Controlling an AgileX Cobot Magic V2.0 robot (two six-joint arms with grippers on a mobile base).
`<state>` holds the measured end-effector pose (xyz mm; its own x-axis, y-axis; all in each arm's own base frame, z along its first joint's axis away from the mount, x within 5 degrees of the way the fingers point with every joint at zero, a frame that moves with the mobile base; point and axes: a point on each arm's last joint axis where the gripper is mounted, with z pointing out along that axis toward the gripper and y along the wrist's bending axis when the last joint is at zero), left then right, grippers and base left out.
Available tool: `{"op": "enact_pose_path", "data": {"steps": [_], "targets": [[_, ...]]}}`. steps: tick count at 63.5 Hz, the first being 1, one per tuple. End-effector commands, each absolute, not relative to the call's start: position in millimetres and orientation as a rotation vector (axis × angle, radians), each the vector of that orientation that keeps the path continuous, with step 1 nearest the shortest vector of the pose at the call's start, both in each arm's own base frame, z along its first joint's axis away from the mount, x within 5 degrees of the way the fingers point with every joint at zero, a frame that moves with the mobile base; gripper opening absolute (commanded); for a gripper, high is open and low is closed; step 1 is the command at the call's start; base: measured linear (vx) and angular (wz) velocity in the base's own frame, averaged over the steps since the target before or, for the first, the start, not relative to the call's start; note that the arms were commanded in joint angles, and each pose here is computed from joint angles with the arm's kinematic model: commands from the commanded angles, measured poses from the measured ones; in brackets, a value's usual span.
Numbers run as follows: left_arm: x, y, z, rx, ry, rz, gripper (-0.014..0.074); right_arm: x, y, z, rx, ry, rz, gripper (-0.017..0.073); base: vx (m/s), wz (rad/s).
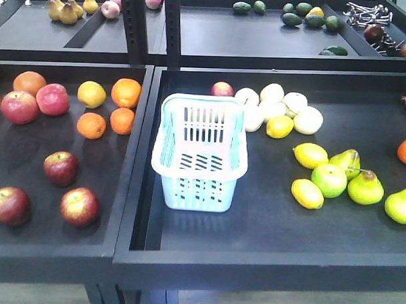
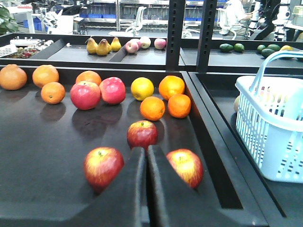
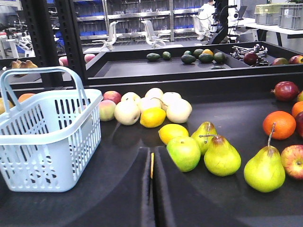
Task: Pick three apples into basket with both arms
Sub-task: 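Turn the base and approach the table holding the light-blue basket, then move the left gripper above the light-blue basket handle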
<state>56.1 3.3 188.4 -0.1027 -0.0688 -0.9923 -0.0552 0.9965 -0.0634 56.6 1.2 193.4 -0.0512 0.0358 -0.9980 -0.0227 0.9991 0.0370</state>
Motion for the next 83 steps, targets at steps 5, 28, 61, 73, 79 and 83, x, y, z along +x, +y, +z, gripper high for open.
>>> {"op": "enact_pose_path", "data": {"steps": [5, 28, 61, 73, 79, 83], "targets": [[55.6, 2.8, 194.3, -0.092, 1.592, -0.023, -0.0007, 56.2, 1.0, 196.3, 0.0, 1.548, 0.031, -0.0004, 0.14, -0.04], [55.6, 2.8, 194.3, -0.092, 1.592, -0.023, -0.0007, 56.2, 1.0, 196.3, 0.0, 1.548, 0.031, -0.0004, 0.15, -0.02], [55.6, 2.8, 194.3, -0.092, 1.592, -0.023, -0.0007, 56.2, 1.0, 196.4, 0.0, 1.547, 0.032, -0.0004, 0.13, -0.01], [55.6, 2.8, 194.3, -0.092, 1.592, -0.023, -0.0007, 56.2, 1.0, 196.4, 0.0, 1.547, 0.032, -0.0004, 0.09, -0.01], [55.6, 2.8, 194.3, -0.092, 1.592, -0.023, -0.0007, 56.2, 1.0, 196.4, 0.0, 1.547, 0.032, -0.0004, 0.07, -0.01], [55.6, 2.8, 194.3, -0.092, 1.592, -0.023, -0.0007, 56.2, 1.0, 196.4, 0.0, 1.547, 0.032, -0.0004, 0.06, 0.0]]}}
